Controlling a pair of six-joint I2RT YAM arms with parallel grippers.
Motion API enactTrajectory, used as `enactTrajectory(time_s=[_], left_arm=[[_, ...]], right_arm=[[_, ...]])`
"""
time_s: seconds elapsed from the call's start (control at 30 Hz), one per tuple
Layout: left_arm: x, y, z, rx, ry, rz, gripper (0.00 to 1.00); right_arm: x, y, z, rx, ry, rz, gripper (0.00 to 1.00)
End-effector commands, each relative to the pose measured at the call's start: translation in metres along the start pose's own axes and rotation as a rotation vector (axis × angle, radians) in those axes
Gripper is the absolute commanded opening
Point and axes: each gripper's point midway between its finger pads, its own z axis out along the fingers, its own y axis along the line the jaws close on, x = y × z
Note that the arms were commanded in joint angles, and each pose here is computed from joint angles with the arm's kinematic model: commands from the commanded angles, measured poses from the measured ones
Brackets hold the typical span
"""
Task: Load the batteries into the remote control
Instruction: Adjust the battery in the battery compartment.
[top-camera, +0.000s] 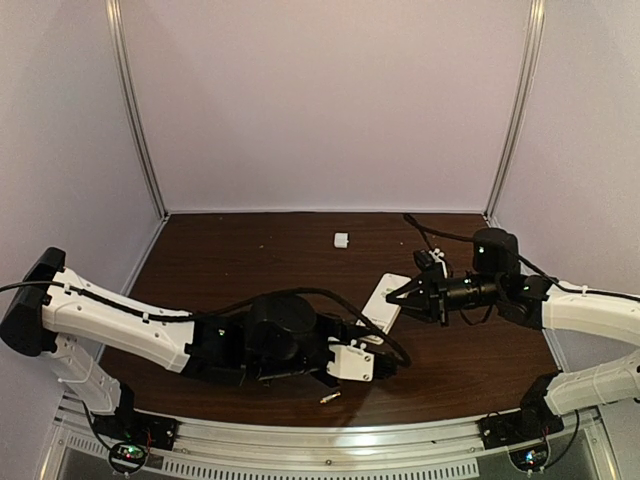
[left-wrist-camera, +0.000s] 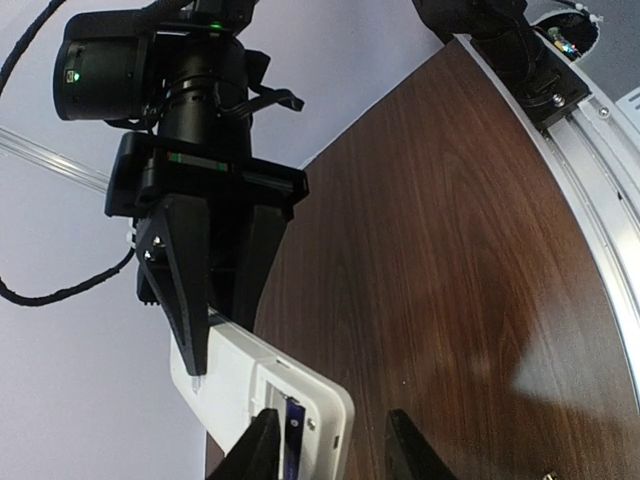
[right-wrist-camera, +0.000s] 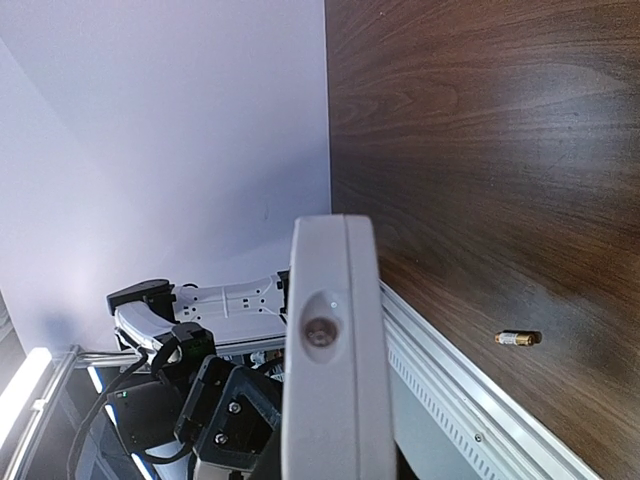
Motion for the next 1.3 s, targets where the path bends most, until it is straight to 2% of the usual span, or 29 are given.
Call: enactTrajectory(time_s=[0.0,0.47,0.6,0.67,0.8,0.93,1.1,1.27], left_arm=[[-0.003,0.017,0.005,-0.044,-0.01,-0.01,0.35],[0.002,0.007,0.007,0.007,-0.006,-0.007,0.13],[0.005,0.002,0.008,0.028,0.0,-0.008,0.11],[0.004,0.003,0.007,0.028,-0.001,-0.017,0.15],[-0.004,0.015,0.002,0.005,-0.014,-0.067,0.41],[-0.014,0.03,-0.013,-0.005,-0.05,-0.131,0.59],[-0.024,0.043,-0.04,-0.015,-0.106,-0.214,0.63],[-0.012,0.029,-0.058,0.052,-0.085,-0.339,0.61]], right_arm=[[0.001,0.012,-0.001,-0.038,-0.013,-0.03,0.0],[0.003,0.017,-0.001,-0.058,-0.007,-0.026,0.0],[0.003,0.02,-0.001,-0.069,-0.008,-0.033,0.0],[0.003,0.021,-0.002,-0.072,-0.009,-0.041,0.0],[0.001,0.02,-0.002,-0.066,-0.02,-0.083,0.0],[-0.002,0.016,-0.002,-0.044,-0.038,-0.157,0.0],[-0.006,0.006,-0.002,0.004,-0.052,-0.279,0.0],[-0.009,0.008,-0.008,0.036,-0.07,-0.448,0.0]])
